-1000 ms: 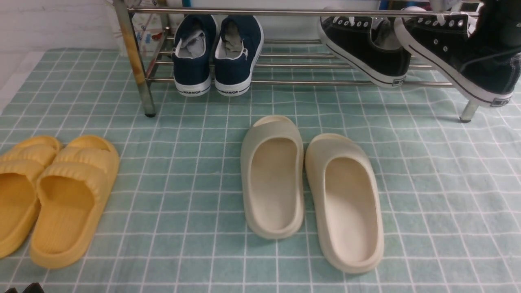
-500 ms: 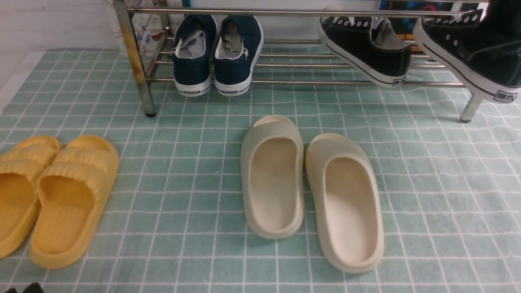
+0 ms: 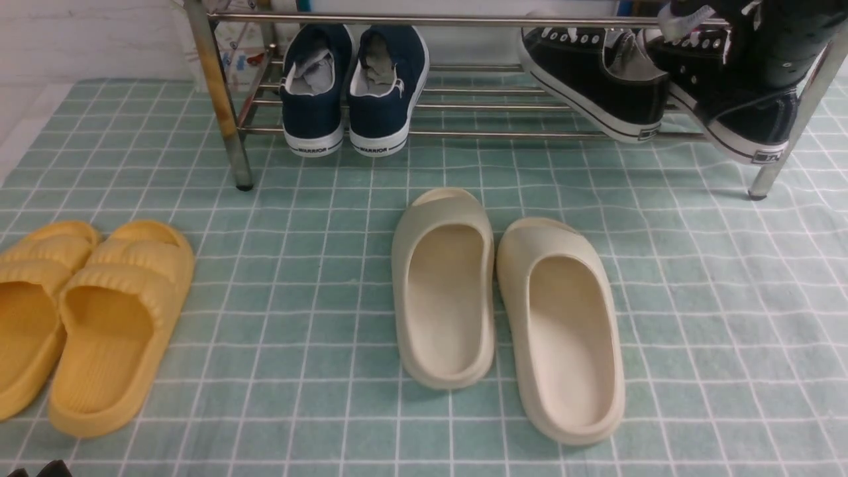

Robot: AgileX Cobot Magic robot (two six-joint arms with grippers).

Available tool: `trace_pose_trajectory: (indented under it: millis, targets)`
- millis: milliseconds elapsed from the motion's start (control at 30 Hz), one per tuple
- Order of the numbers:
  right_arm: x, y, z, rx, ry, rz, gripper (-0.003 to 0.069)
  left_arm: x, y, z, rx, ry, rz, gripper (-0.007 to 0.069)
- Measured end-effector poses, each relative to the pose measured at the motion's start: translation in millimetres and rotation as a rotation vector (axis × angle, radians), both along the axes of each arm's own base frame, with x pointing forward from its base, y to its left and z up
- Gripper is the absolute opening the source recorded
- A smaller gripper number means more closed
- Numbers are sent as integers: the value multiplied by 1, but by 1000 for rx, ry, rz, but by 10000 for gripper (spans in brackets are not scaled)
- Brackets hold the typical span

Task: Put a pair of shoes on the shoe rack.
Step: Use the right arm to put a shoe into the shoe rack

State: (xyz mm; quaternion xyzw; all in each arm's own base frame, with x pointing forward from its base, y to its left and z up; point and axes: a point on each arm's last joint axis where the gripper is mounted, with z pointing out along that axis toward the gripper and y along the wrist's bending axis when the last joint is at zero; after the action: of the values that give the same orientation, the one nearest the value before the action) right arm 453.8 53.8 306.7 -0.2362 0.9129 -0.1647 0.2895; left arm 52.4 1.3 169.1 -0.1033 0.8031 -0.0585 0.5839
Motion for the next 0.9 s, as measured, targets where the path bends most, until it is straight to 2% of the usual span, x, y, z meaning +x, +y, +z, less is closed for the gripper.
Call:
trace_pose_trajectory:
  millis: [167, 367, 533, 800, 900]
  targets:
    - [4, 5, -4, 23, -12, 38, 17, 0, 0, 0, 0, 0, 0, 237]
    - [-4, 39, -7, 17, 35, 152, 17, 0, 0, 0, 0, 0, 0, 237]
    - [-11, 57, -8, 6, 67, 190, 17, 0, 0, 0, 0, 0, 0, 237]
    - [-9, 52, -7, -47, 54, 190, 17, 0, 0, 0, 0, 0, 0, 237]
    - [-3, 37, -4, -93, 12, 178, 17, 0, 0, 0, 0, 0, 0, 237]
